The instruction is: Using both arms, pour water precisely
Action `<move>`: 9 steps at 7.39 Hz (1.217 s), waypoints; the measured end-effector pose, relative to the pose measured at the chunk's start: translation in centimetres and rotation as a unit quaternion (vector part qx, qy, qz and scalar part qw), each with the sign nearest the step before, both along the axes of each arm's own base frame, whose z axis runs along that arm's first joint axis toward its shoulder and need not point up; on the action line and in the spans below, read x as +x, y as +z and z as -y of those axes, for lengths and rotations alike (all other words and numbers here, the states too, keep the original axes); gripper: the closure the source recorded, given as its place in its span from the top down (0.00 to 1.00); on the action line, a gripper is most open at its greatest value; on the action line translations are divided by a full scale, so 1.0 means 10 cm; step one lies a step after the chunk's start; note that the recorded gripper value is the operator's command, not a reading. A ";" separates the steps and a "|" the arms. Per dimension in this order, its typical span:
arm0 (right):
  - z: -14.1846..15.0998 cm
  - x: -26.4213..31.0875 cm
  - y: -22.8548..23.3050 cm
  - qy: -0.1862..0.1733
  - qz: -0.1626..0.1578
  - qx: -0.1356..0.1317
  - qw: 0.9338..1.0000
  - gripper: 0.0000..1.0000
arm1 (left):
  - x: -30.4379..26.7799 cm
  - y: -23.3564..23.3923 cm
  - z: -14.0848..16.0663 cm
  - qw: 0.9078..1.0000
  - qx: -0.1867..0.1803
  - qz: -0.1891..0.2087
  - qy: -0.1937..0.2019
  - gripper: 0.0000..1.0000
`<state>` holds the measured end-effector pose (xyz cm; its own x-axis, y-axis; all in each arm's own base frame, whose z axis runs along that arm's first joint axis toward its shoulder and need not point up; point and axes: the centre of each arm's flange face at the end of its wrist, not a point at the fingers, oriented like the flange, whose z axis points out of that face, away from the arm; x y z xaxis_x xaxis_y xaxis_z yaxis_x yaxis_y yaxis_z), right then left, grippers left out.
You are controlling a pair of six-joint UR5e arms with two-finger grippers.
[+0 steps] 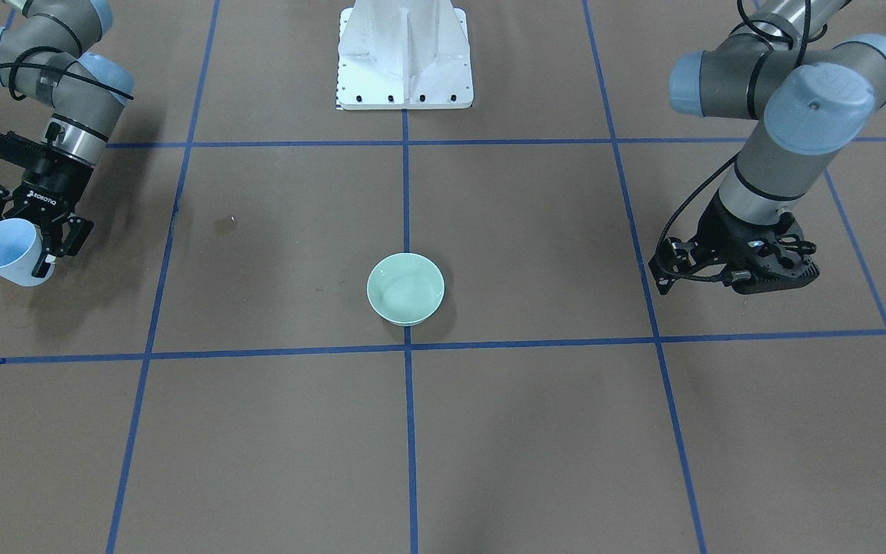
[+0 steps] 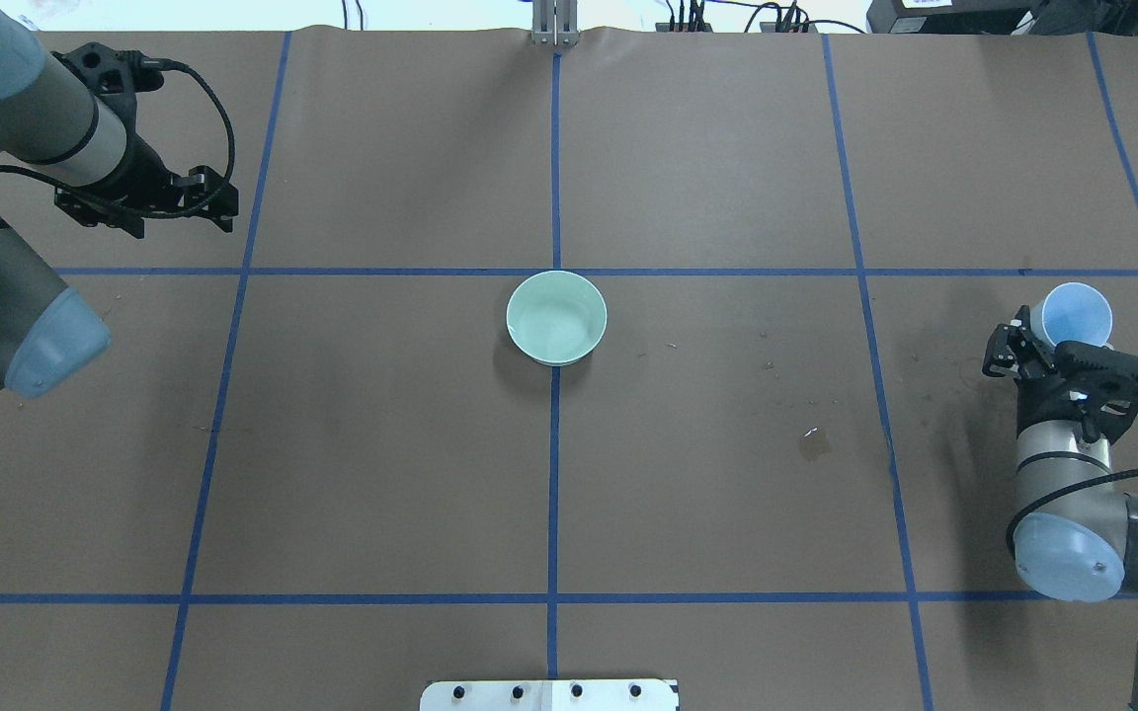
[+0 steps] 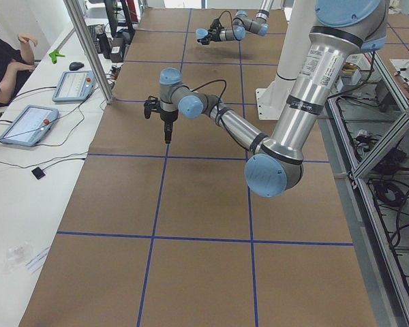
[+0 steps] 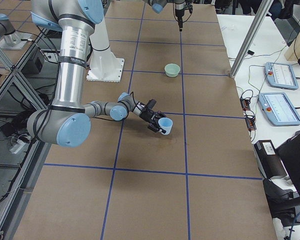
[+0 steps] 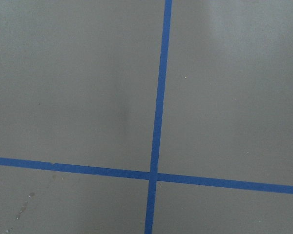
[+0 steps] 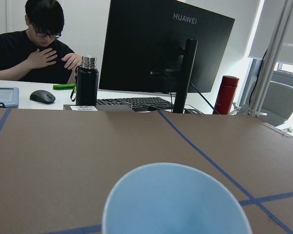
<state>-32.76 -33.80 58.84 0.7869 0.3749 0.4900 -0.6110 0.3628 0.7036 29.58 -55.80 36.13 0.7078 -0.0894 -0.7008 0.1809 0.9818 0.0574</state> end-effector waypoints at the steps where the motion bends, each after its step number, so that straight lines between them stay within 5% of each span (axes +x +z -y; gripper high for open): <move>1: -0.03 -0.02 0.09 -0.005 -0.009 -0.005 1.000 0.11 | 0.00 -0.01 0.00 1.000 0.000 0.000 0.000 1.00; 7: -0.10 -0.08 0.21 -0.017 -0.001 -0.010 1.000 0.94 | 0.00 -0.01 0.00 1.000 0.001 0.000 0.000 1.00; 9: -0.11 -0.05 0.30 -0.019 0.013 -0.005 1.000 0.98 | 0.01 -0.02 0.01 1.000 0.002 -0.001 0.000 1.00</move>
<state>-33.23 -32.68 61.88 0.7875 0.3502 0.5071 -0.6150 0.3937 0.6832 29.65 -55.86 35.88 0.7067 -0.0874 -0.7021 0.1818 0.9815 0.0607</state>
